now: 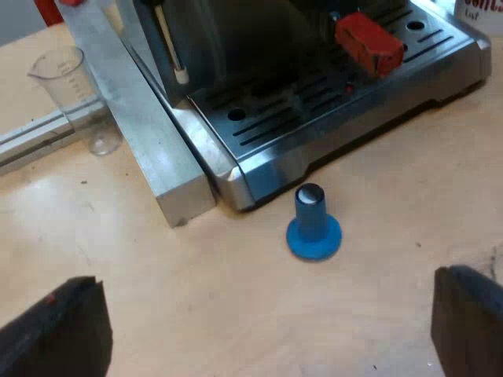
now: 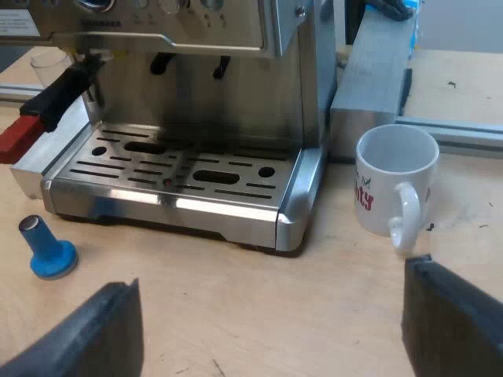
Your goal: Put the handle in the coffee machine
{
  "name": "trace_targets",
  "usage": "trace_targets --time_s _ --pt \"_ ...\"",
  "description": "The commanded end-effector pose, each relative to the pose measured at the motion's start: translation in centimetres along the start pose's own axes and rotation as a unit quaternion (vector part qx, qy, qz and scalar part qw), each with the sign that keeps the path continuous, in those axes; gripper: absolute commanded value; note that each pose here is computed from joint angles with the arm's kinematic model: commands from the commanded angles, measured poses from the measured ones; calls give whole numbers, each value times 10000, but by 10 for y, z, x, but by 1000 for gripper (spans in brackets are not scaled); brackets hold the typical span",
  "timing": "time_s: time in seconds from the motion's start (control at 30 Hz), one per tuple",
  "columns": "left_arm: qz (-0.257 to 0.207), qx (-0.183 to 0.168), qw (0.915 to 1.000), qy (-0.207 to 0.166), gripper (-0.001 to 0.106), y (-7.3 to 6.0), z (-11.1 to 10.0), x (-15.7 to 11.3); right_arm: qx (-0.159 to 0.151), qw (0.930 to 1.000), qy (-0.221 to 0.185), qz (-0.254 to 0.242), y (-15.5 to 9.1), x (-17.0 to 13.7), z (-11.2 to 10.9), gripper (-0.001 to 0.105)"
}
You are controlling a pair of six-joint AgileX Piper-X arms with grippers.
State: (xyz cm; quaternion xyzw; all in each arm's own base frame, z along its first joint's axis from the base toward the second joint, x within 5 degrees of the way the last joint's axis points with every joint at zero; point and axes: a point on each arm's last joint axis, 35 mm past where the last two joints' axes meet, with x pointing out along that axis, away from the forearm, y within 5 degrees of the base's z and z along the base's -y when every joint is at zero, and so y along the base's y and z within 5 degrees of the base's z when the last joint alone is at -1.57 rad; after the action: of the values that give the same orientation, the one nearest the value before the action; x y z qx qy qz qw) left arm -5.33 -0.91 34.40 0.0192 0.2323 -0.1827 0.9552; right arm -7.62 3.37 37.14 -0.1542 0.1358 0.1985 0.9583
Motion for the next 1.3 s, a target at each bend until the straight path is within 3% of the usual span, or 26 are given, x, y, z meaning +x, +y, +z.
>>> trace_targets --time_s 0.03,0.2,0.33,0.5,0.7,0.73,0.97,1.03,1.3 --pt "5 68 9997 -254 84 3 9 6 -169 9997 -158 -43 -3 1 7 70" --pt "87 -193 9967 -785 84 10 19 23 -422 9970 -594 -261 -13 9 15 70" --pt "402 -408 9937 -968 84 19 19 43 -332 9960 -763 -327 -20 20 16 70" --pt "568 -456 9935 -880 84 27 9 68 87 9970 -703 -319 -29 41 5 70" --pt "481 -494 9960 -572 84 32 -5 88 225 9976 -597 -268 -33 52 -3 70" --pt "462 -499 9963 -519 84 32 -7 90 389 9984 -344 -214 -39 76 -22 70" --pt "369 -482 9973 -411 84 33 -12 96 518 9985 -133 -154 -43 93 -38 70" --pt "357 -477 9974 -410 84 33 -12 96 669 9977 106 -53 -44 107 -54 70" --pt "357 -477 9974 -410 84 33 -12 96 711 9973 177 -103 -45 111 -59 70"
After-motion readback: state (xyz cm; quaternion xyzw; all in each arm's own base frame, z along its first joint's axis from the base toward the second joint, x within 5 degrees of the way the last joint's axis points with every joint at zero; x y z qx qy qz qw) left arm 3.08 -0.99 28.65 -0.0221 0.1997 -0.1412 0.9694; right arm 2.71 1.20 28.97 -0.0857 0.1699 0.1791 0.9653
